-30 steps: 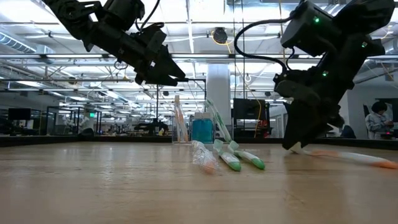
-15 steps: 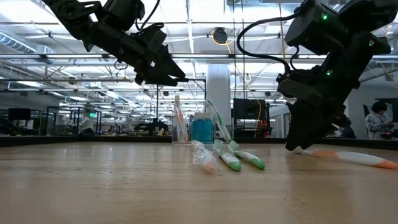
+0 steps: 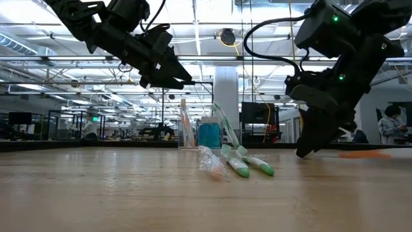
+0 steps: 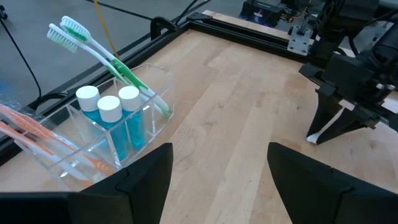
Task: Pick & Place toothbrushing station
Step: Put the orange toothbrush into the transparent organizer
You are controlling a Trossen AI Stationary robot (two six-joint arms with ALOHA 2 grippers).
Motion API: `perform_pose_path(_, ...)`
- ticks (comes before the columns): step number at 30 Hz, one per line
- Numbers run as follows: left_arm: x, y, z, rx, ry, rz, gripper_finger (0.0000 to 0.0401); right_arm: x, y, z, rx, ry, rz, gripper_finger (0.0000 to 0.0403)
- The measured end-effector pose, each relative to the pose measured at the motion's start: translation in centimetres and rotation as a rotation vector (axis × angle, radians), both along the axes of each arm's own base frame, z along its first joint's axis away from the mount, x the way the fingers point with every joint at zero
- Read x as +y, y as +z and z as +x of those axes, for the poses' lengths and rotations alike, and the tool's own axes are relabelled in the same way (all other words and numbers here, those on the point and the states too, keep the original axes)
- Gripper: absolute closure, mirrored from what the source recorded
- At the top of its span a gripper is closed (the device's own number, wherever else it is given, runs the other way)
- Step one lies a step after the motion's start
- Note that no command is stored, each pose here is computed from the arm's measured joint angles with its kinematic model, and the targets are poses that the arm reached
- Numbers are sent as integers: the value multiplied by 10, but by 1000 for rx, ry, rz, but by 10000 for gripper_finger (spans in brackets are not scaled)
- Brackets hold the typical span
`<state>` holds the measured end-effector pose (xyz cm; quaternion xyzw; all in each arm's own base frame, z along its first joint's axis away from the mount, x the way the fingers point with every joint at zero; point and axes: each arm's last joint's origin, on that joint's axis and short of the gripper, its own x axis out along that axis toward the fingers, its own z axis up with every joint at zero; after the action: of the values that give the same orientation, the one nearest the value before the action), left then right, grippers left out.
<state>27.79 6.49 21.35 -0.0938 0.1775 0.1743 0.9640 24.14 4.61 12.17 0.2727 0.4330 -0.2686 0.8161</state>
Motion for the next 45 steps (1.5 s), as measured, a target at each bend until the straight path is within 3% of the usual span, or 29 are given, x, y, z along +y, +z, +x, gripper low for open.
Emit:
perform_pose_path(5,0,0,0,1,-2,3,130,2,5,6,-69,95,-9,353)
perform_pose_path(11,0,0,0,0,-3,7,130,-3,30,19,-273,197,-102,353)
perform_pose_path(18,0,3,1,-26,-3,13,130,-15,73,30,-560,326,-328,353)
perform_pose_path(23,-6,15,6,-161,-73,29,130,-23,103,33,-761,357,-509,353)
perform_pose_path(30,-24,28,12,-284,-167,73,130,-24,123,34,-905,381,-684,353)
perform_pose_path(38,-47,35,15,-348,-269,195,130,-24,139,31,-1030,360,-800,353)
perform_pose_path(45,-60,20,32,-397,-296,372,130,-23,139,32,-1058,402,-791,353)
